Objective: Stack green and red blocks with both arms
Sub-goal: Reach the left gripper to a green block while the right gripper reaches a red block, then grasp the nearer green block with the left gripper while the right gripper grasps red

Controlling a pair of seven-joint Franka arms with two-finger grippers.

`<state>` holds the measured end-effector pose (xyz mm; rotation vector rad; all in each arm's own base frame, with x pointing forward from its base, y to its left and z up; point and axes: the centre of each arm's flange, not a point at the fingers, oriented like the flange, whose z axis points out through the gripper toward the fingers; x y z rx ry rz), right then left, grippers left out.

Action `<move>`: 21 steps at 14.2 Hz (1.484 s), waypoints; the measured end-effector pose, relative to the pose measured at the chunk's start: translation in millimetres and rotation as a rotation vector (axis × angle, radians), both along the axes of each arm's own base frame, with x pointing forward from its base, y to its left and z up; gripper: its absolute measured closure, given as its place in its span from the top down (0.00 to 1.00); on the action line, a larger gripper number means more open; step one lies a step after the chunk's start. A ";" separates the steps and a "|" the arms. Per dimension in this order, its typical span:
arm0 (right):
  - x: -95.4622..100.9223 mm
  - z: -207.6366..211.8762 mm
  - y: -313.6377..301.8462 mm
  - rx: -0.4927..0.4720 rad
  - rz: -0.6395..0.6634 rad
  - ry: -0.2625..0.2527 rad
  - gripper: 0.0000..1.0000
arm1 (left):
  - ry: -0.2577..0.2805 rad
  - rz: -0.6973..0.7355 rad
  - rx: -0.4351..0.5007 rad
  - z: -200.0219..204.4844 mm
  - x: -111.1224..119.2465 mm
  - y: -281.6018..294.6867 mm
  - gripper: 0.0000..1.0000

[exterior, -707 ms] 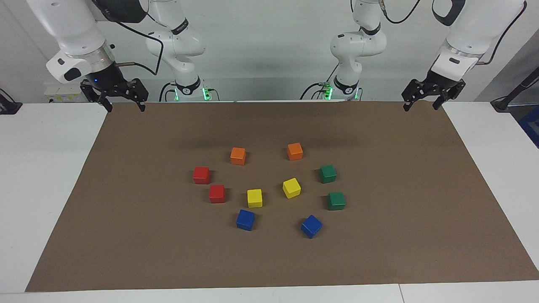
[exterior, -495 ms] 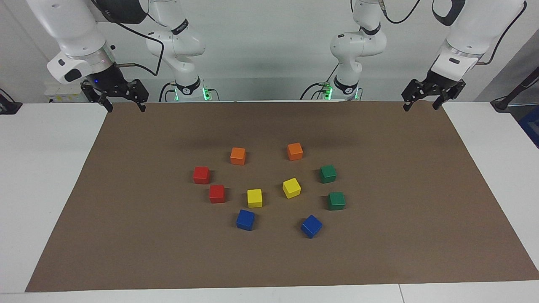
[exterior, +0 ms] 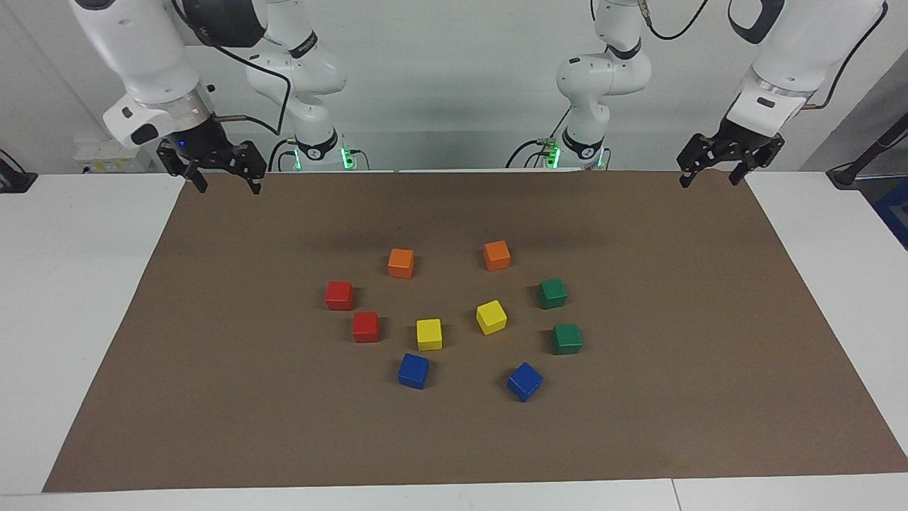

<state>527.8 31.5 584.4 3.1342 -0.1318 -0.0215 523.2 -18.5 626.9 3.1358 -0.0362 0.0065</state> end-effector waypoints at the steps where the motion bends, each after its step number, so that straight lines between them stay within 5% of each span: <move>1: 1.1 -15.7 15.8 0.000 -0.004 -0.012 1.00 | -0.001 -0.001 0.000 0.0 0.0 -0.7 1.00; 7: 12.0 -108.8 69.6 0.004 0.005 -0.036 1.00 | -0.031 -0.055 -0.007 -22.6 3.3 -62.3 1.00; 12: 26.4 -181.4 83.1 0.013 -0.006 -0.080 1.00 | -0.023 -0.079 -0.018 -107.8 17.8 -131.6 1.00; 21: 43.0 -228.0 100.5 0.025 -0.016 -0.126 1.00 | -0.023 -0.093 -0.048 -242.0 45.3 -182.0 1.00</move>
